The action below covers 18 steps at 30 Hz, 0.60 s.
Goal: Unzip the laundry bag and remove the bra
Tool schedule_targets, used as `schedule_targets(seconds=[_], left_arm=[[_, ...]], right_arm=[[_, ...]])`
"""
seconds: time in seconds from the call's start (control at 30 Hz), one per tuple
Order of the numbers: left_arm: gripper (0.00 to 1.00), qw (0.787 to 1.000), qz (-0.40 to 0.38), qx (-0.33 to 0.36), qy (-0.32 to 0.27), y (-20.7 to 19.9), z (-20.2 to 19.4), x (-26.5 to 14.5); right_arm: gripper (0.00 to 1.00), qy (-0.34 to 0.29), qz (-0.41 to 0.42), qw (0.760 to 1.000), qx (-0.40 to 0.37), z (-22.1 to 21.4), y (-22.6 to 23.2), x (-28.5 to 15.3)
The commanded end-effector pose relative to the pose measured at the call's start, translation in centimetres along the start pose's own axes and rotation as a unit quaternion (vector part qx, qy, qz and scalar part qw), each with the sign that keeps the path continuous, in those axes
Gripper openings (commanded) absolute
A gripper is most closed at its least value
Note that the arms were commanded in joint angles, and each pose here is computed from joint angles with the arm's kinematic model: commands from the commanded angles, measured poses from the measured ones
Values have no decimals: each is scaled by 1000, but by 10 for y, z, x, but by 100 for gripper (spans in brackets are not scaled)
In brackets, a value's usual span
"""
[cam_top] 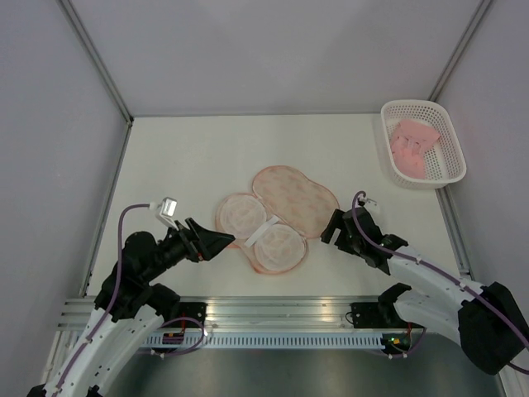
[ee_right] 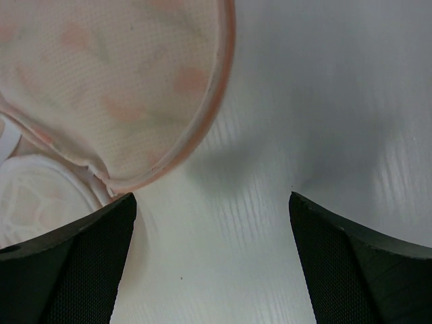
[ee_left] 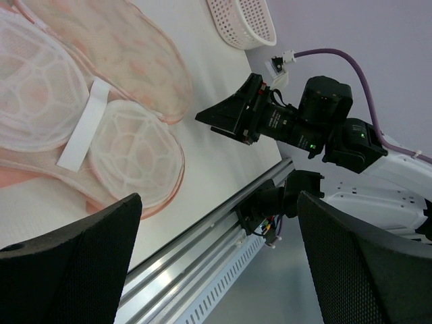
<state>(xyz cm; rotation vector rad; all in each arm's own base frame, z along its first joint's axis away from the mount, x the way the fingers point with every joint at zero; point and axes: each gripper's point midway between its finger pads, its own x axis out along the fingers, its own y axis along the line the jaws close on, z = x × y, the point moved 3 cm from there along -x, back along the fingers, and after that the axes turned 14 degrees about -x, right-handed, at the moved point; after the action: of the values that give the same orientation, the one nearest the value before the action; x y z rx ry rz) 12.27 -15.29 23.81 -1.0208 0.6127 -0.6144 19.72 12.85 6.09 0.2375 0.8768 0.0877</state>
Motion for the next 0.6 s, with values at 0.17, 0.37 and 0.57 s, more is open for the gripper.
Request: schedule_targets(seconds=[0.17, 0.37, 0.57], left_arm=[[100, 1000, -4, 12, -13, -3, 3, -6], [100, 1000, -1, 10, -15, -2, 3, -9], [100, 999, 4, 12, -32, -1, 5, -16]], right_arm=[[98, -74, -54, 991, 94, 34, -20, 32], [97, -61, -57, 990, 110, 59, -23, 69], [73, -13, -27, 995, 100, 54, -11, 103]])
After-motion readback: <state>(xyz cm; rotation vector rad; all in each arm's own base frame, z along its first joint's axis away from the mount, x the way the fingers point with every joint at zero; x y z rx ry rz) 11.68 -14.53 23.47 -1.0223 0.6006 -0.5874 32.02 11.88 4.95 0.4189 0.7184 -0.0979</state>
